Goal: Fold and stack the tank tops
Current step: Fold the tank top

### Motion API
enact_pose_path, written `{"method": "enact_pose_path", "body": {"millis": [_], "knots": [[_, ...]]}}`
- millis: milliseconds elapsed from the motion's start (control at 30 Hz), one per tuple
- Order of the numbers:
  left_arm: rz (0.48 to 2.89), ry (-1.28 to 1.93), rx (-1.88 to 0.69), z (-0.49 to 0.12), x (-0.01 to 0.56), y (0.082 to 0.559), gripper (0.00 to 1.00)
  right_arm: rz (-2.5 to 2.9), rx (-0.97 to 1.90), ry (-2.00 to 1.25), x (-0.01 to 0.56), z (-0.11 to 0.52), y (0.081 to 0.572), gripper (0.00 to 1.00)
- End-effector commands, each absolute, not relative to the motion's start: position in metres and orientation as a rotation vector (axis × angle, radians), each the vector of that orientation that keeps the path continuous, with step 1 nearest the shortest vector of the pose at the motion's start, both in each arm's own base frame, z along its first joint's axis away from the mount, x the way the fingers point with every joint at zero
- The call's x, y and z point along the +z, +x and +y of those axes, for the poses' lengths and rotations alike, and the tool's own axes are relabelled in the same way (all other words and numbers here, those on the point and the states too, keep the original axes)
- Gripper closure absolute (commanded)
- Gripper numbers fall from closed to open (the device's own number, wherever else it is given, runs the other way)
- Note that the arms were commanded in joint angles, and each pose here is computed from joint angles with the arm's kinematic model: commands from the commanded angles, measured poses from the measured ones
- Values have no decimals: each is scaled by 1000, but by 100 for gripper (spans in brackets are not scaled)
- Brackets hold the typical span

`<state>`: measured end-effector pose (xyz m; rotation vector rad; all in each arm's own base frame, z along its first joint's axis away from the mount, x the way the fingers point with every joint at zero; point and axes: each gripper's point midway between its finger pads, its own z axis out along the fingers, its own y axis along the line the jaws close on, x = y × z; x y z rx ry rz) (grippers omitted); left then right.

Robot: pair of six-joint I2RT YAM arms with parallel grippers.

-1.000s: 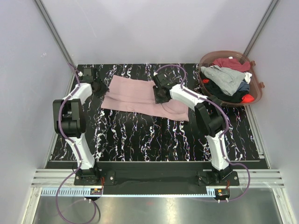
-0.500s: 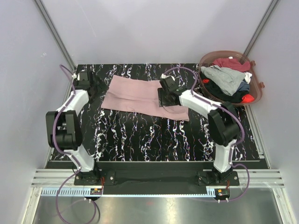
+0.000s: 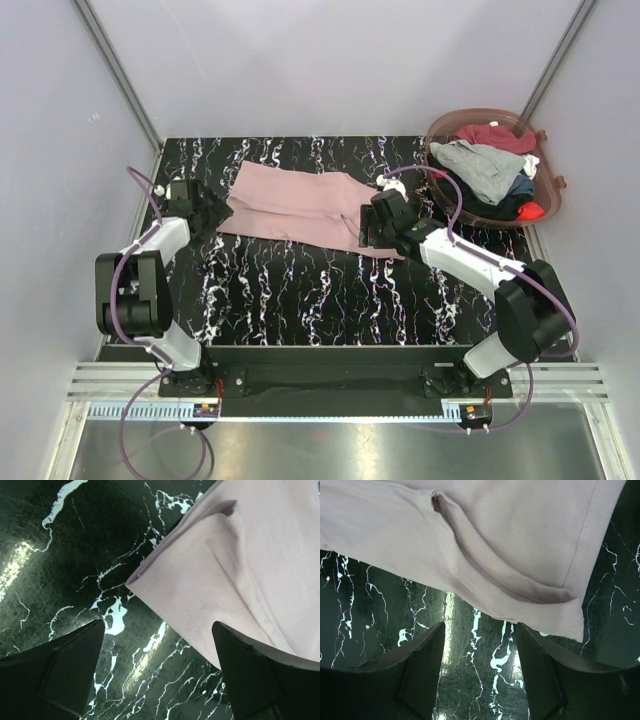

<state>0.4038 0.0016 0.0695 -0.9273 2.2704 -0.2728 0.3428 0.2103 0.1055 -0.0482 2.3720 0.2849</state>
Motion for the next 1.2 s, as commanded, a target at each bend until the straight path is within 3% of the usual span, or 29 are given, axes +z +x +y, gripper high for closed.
{"method": "enact_pose_path", "body": {"millis": [0, 133, 367, 800, 1167], "knots": [[2130, -856, -364, -3, 106, 419, 4, 2238, 306, 46, 127, 206, 358, 30], [2129, -857, -333, 1, 103, 412, 1, 2232, 295, 77, 124, 201, 355, 19], [2141, -906, -295, 8, 95, 406, 1, 2282, 350, 197, 119, 203, 346, 22], [2192, -958, -300, 5, 68, 409, 19, 2331, 594, 612, 112, 220, 323, 34], [2209, -982, -290, 8, 51, 425, 33, 2460, 665, 745, 79, 261, 329, 35]]}}
